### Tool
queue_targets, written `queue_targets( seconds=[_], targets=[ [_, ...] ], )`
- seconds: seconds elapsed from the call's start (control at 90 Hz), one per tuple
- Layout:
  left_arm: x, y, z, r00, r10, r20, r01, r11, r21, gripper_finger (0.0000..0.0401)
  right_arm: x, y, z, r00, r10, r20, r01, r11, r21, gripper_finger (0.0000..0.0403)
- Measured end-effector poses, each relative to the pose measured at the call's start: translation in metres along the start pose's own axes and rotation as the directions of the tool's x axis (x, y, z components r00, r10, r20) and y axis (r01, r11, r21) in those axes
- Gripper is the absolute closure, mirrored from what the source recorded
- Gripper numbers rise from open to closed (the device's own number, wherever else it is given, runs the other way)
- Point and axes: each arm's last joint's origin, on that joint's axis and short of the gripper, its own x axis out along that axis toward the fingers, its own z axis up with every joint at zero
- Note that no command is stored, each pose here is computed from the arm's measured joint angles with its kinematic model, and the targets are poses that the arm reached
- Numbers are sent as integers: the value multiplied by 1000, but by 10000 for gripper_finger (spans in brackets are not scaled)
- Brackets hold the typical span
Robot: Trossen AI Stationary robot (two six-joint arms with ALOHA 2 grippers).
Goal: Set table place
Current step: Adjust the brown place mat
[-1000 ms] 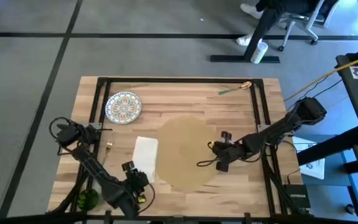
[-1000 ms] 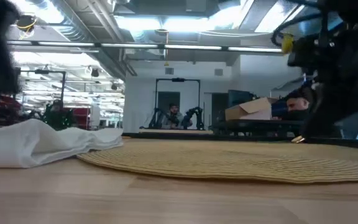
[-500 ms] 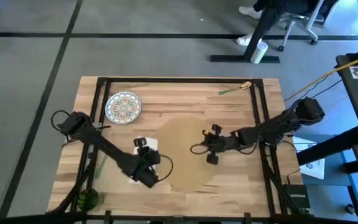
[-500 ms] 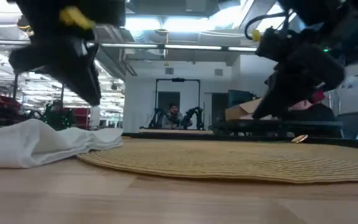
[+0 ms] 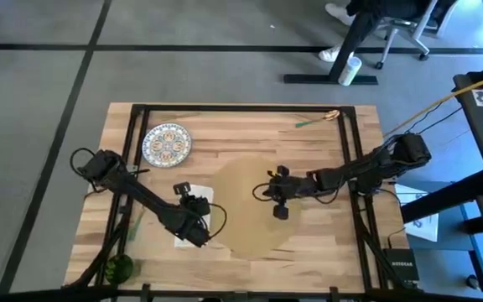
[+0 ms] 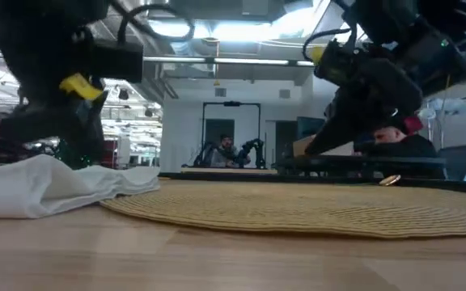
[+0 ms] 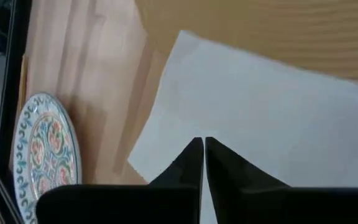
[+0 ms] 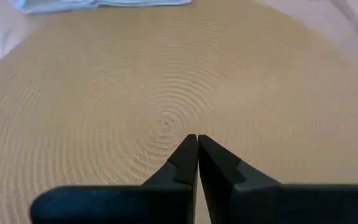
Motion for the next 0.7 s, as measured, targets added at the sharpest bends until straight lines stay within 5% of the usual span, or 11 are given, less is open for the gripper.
queue_targets(
  seconds=[0.7],
  targets=[
    [21, -4, -30, 1000, 2, -11, -4, 994, -113, 401, 10, -4, -26, 974, -43, -222, 49, 999, 21, 403]
  ],
)
